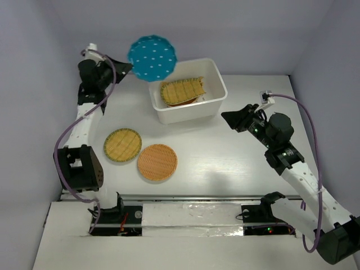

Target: Place the plates into the plastic bin on the countertop

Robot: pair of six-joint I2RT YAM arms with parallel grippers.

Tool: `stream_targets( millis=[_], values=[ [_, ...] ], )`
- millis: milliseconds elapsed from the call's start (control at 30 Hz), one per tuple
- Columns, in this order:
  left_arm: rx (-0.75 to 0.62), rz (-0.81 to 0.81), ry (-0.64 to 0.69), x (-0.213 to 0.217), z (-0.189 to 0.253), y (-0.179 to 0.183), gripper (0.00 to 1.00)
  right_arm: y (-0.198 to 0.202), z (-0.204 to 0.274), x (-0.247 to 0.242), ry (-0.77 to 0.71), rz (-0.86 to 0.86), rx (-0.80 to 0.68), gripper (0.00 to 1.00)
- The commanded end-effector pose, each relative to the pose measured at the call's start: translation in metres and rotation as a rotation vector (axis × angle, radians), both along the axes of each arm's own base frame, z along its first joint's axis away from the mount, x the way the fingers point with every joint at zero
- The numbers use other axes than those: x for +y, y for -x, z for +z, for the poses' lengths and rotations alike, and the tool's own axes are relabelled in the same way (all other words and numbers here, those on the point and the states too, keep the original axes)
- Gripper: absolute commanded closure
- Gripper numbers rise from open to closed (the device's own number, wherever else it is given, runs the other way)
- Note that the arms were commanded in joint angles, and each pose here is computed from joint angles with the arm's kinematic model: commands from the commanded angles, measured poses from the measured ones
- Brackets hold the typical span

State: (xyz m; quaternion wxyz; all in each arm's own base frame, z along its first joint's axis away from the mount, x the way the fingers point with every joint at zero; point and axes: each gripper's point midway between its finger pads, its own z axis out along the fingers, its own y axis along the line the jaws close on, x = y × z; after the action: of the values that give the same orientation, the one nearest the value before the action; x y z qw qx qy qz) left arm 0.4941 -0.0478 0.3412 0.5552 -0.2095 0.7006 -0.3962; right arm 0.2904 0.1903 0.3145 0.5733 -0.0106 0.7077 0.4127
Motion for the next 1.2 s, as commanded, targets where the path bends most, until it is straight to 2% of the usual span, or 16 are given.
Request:
stream_targets(
  millis=[0, 200, 333, 467, 700, 733, 767, 800, 833, 867, 933, 1033, 1100, 1133, 1167],
  values=[
    [-0.242, -0.113, -0.010, -0.056, 0.086, 0.002, 1.00, 0.008, 0.013, -0.005, -0.015, -0.013, -0.041, 0.67],
    [-0.167, -0.212, -0.039, -0.133, 0.056, -0.031, 1.00, 0.014, 0.010, -0.011, -0.008, -0.030, -0.028, 0.67],
    [-0.093, -0.235, -0.083, -0.161, 0.016, -0.056, 1.00, 0.019, 0.009, -0.014, -0.006, -0.038, -0.022, 0.67],
    [-0.061, -0.241, -0.128, -0.173, -0.013, -0.074, 1.00, 0.023, 0.004, -0.018, -0.008, -0.048, -0.017, 0.67],
    [0.016, -0.262, -0.292, -0.190, -0.053, -0.079, 1.00, 0.015, -0.016, -0.012, 0.010, -0.035, 0.027, 0.67],
    [0.030, -0.263, -0.306, -0.192, -0.057, -0.077, 0.89, 0.014, -0.018, -0.010, 0.013, -0.027, 0.030, 0.71],
    [0.030, -0.257, -0.316, -0.191, -0.056, -0.076, 0.81, 0.012, -0.021, -0.009, 0.015, -0.022, 0.034, 0.80],
    [0.027, -0.253, -0.329, -0.189, -0.056, -0.076, 0.73, 0.011, -0.024, -0.007, 0.017, -0.016, 0.039, 0.85],
    [0.022, -0.259, -0.354, -0.191, -0.055, -0.072, 0.57, 0.009, -0.030, -0.004, 0.023, -0.002, 0.056, 0.89],
    [0.007, -0.232, -0.370, -0.186, -0.046, -0.071, 0.50, 0.007, -0.033, -0.002, 0.024, 0.004, 0.057, 0.94],
    [-0.022, -0.207, -0.401, -0.179, -0.033, -0.067, 0.34, 0.004, -0.045, 0.005, 0.031, 0.023, 0.089, 0.95],
    [-0.090, -0.162, -0.417, -0.171, 0.001, -0.051, 0.26, 0.003, -0.050, 0.018, 0.034, 0.048, 0.095, 0.95],
    [-0.148, -0.128, -0.423, -0.161, 0.030, -0.035, 0.26, 0.003, -0.060, 0.036, 0.048, 0.086, 0.121, 0.94],
    [-0.187, -0.111, -0.420, -0.157, 0.044, -0.030, 0.26, 0.002, -0.064, 0.042, 0.053, 0.090, 0.132, 0.92],
    [-0.218, -0.075, -0.420, -0.148, 0.062, -0.016, 0.26, -0.001, -0.073, 0.050, 0.063, 0.100, 0.153, 0.84]
  ],
)
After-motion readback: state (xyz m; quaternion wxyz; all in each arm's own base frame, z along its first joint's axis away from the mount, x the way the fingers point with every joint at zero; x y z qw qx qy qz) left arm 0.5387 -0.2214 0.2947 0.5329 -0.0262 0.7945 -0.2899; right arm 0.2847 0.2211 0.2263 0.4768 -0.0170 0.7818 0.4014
